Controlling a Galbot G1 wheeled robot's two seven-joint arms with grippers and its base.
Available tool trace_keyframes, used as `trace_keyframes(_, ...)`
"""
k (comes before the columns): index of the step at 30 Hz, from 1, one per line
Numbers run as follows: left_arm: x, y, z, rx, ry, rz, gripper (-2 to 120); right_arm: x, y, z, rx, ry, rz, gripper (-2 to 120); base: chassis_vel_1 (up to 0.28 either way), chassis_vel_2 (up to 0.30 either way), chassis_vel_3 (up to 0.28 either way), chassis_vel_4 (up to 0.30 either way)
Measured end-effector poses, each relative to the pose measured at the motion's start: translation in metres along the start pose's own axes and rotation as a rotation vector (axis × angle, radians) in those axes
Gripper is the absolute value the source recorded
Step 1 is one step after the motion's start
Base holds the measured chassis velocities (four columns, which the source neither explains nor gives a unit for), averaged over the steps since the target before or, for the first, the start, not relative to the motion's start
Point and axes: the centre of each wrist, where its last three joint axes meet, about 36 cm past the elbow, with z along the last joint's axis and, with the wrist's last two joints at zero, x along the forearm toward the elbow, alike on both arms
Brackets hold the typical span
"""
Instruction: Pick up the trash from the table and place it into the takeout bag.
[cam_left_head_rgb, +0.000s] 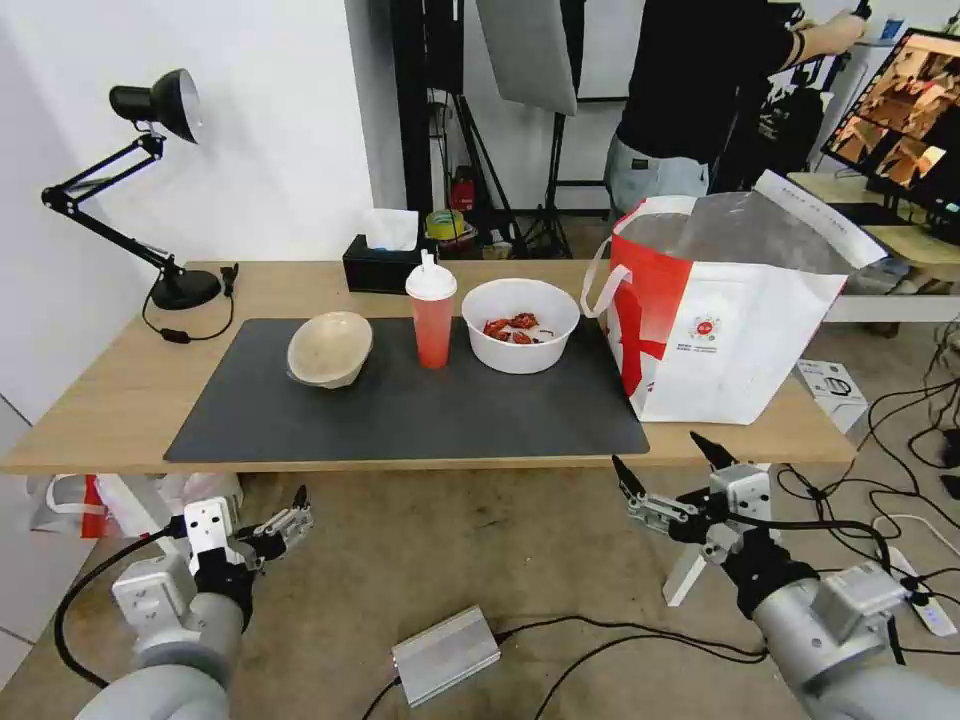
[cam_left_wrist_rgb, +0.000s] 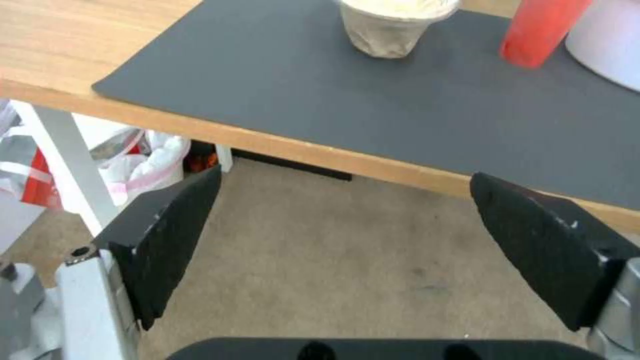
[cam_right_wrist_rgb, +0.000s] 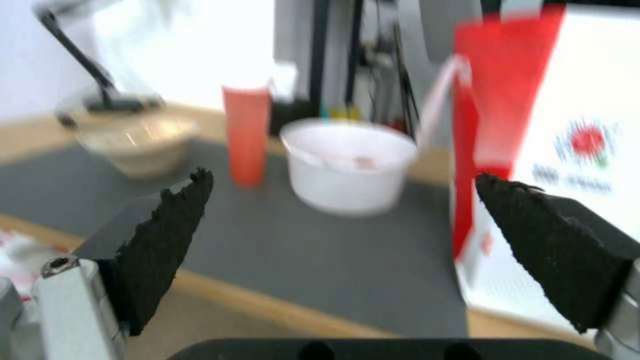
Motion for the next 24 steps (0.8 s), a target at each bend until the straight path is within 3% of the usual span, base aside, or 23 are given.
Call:
trace_keyframes(7,-0.003,-0.002,0.002,0.018,-0.045,0.015,100,0.0,-0.002,-0.001,-0.044,-0.136,-0.05,100,0.0,0.0,0.0,0.0)
trace_keyframes(18,-0.004,-0.002,0.003,0.041,-0.099,0.043,100,-0.002,-0.003,-0.002,-0.056,-0.199,-0.089,100,0.0,0.0,0.0,0.0)
trace_keyframes(24,-0.008,-0.005,0.01,0.044,-0.129,0.062,100,-0.014,-0.017,-0.007,-0.003,-0.226,-0.198,100,0.0,0.0,0.0,0.0)
